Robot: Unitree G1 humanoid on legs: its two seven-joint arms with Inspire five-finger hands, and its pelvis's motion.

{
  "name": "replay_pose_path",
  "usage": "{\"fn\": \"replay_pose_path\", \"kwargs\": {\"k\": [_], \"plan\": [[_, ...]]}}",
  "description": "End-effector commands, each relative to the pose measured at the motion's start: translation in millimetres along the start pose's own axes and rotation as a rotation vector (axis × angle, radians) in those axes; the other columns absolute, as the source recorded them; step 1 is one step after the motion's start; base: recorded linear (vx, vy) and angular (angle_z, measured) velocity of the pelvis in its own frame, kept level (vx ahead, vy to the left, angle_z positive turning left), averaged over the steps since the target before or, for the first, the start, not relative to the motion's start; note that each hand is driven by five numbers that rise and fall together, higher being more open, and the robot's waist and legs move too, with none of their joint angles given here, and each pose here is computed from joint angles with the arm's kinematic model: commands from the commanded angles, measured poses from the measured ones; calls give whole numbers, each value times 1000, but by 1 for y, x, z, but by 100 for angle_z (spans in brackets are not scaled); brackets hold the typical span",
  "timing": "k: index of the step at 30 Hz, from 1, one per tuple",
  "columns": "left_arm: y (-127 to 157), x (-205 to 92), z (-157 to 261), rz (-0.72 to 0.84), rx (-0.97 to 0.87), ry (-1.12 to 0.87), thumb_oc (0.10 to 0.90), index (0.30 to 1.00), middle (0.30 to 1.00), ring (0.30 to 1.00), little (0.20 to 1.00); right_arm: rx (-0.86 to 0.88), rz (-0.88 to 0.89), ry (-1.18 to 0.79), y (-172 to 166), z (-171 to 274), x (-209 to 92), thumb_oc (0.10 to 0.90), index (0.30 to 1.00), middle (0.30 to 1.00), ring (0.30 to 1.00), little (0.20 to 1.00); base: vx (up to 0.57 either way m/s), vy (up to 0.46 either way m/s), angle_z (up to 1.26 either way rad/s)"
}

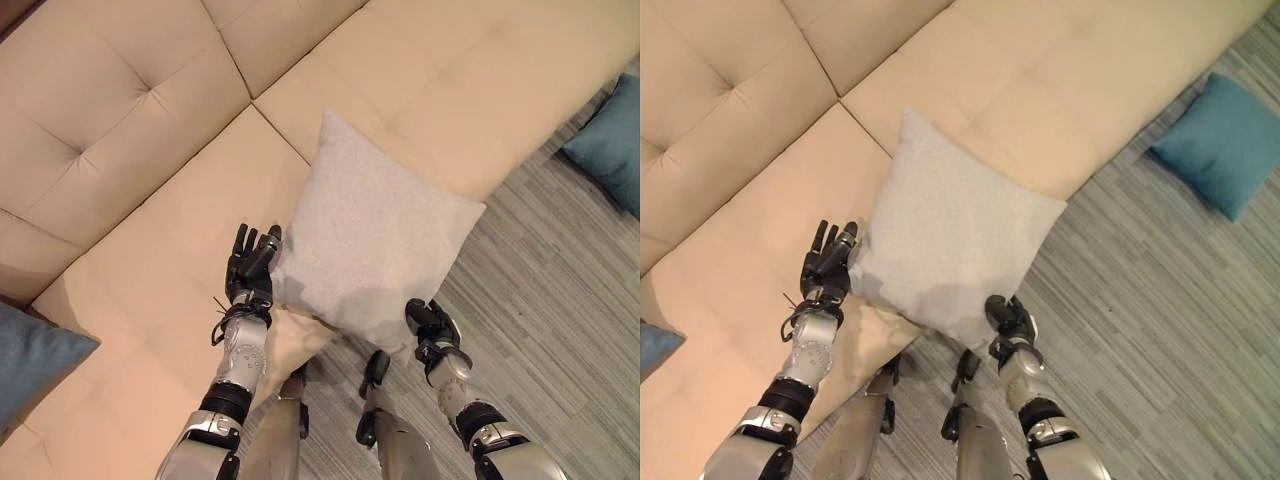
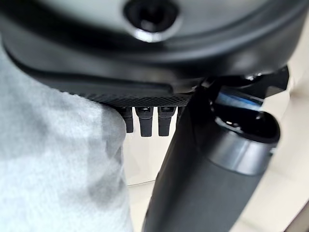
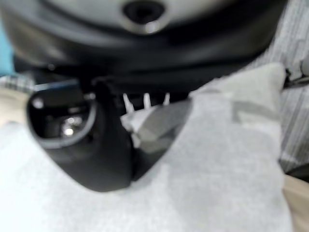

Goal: Pick up all the scattered cushions and arrange them neatly on the sofa.

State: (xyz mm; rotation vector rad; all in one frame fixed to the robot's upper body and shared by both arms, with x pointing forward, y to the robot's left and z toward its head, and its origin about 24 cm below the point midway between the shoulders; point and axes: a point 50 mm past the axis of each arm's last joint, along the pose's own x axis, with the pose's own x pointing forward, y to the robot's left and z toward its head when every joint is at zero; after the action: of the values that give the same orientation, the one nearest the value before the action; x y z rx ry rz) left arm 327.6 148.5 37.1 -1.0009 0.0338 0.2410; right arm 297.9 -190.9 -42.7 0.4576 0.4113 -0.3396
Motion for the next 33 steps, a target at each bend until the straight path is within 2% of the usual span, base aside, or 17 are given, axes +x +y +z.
{"fn": "replay_pose_path", "kwargs": {"k": [1,4,9,13,14,18,23,24,25,26,27,32,33], "plan": [[-52,-3,-8,-273,92,7,800,900,900,900,900,-34,148,-8,38,-10,-6,800,900,900,900,900,0,0,0],[-48,-9,-20,-348,264,72,800,900,900,900,900,-62,154,-5,35,-9,-6,800,900,900,900,900,0,0,0],[-44,-19,-37,-472,428,173,800,900,900,900,900,-98,169,-2,32,-8,-5,800,900,900,900,900,0,0,0],[-46,-25,-43,-645,729,224,800,900,900,900,900,-137,194,-13,30,-3,-4,800,900,900,900,900,0,0,0],[-46,-25,-43,-645,729,224,800,900,900,900,900,-137,194,-13,30,-3,-4,800,900,900,900,900,0,0,0],[-39,-27,-50,-747,968,284,800,900,900,900,900,-168,208,-20,29,5,0,800,900,900,900,900,-5,18,0],[-34,-28,-58,-804,1110,343,800,900,900,900,900,-176,235,-29,37,11,2,800,900,900,900,900,-2,3,-1],[-32,-28,-60,-816,1150,355,800,900,900,900,900,-171,251,-35,41,13,2,668,702,702,702,702,-10,10,-5],[-31,-28,-60,-823,1164,356,632,648,648,648,648,-168,272,-45,47,15,2,435,352,352,352,352,0,0,0],[-30,-28,-58,-803,1148,346,458,387,387,387,387,-164,302,-52,53,15,0,400,300,300,300,300,0,0,0],[-28,-27,-57,-774,1117,340,400,300,300,300,300,-158,321,-61,58,16,-2,400,300,300,300,300,-6,-2,-5],[-13,-20,-45,-577,940,290,400,300,300,300,300,-114,396,-80,70,9,-14,400,300,300,300,300,39,-7,-7],[-8,-20,-37,-539,908,265,400,300,300,300,300,-158,415,-91,70,7,-18,400,300,300,300,300,107,5,-12]]}}
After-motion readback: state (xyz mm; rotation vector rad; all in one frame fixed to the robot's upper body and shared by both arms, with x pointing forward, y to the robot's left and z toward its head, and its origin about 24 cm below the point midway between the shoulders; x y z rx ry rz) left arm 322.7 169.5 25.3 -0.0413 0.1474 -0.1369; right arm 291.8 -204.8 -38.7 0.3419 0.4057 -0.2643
